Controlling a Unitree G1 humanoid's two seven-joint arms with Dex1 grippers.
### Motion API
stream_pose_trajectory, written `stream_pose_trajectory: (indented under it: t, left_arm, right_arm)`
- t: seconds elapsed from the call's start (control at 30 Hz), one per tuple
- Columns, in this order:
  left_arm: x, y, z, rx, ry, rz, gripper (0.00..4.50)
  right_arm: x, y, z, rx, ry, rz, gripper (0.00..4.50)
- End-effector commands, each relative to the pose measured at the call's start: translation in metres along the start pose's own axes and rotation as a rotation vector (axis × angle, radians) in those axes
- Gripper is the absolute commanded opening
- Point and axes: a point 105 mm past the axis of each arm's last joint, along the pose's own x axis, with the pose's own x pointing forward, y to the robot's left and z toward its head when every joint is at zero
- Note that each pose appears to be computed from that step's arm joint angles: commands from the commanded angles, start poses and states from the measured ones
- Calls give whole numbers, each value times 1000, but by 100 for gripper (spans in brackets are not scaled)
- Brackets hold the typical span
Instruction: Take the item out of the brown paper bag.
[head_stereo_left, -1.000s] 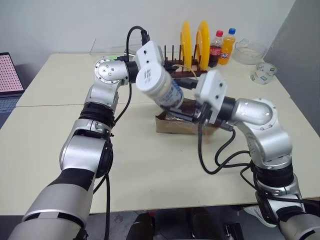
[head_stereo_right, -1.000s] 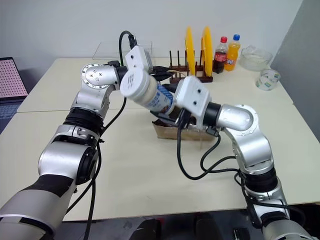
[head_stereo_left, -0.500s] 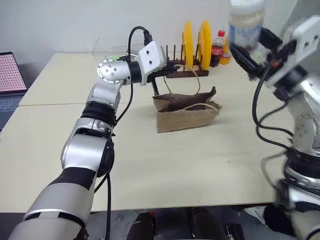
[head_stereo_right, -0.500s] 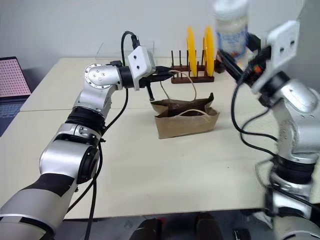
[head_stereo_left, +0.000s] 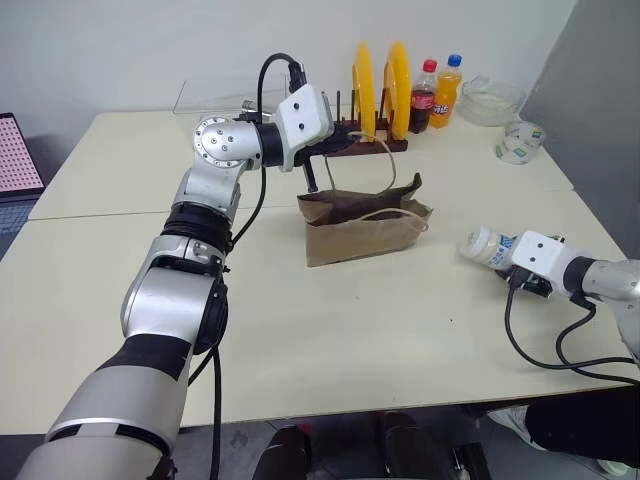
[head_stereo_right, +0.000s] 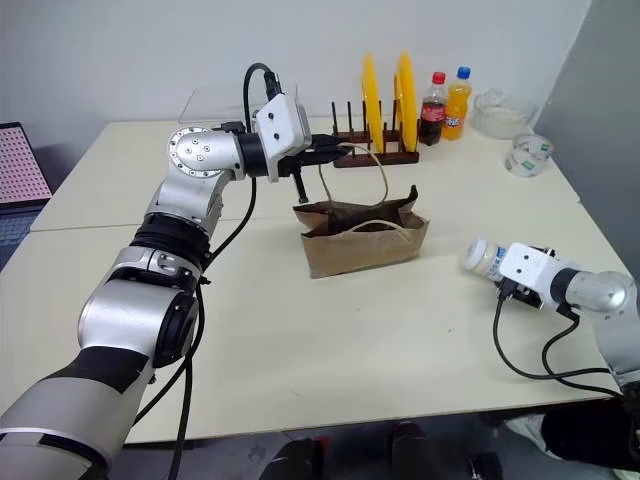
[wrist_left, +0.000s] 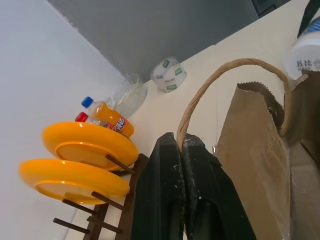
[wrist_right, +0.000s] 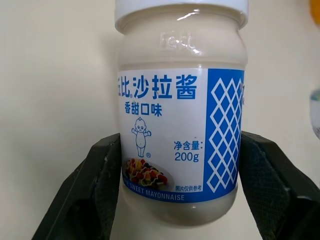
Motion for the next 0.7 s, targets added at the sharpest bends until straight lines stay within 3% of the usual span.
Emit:
stream_pose_trajectory:
  t: [0.03, 0.17, 0.3, 0.5, 0.7]
  left_arm:
    - [-4, 10, 14, 47, -31, 25, 0]
    - [-4, 10, 14, 47, -30, 23, 0]
    - [-3, 9, 14, 47, -34, 14, 0]
    - [-4, 8, 13, 42, -34, 11, 0]
    - [-8, 7, 2, 3, 8, 3, 0]
  right_arm:
    - [-5, -13, -2, -48, 20, -26, 300]
    - [-4, -11, -7, -46, 35, -16, 437]
    - [-15, -17, -5, -3, 14, -33, 444]
    - [-68, -26, 12, 162, -83, -103, 444]
    - [-93, 30, 100, 330, -483, -86, 444]
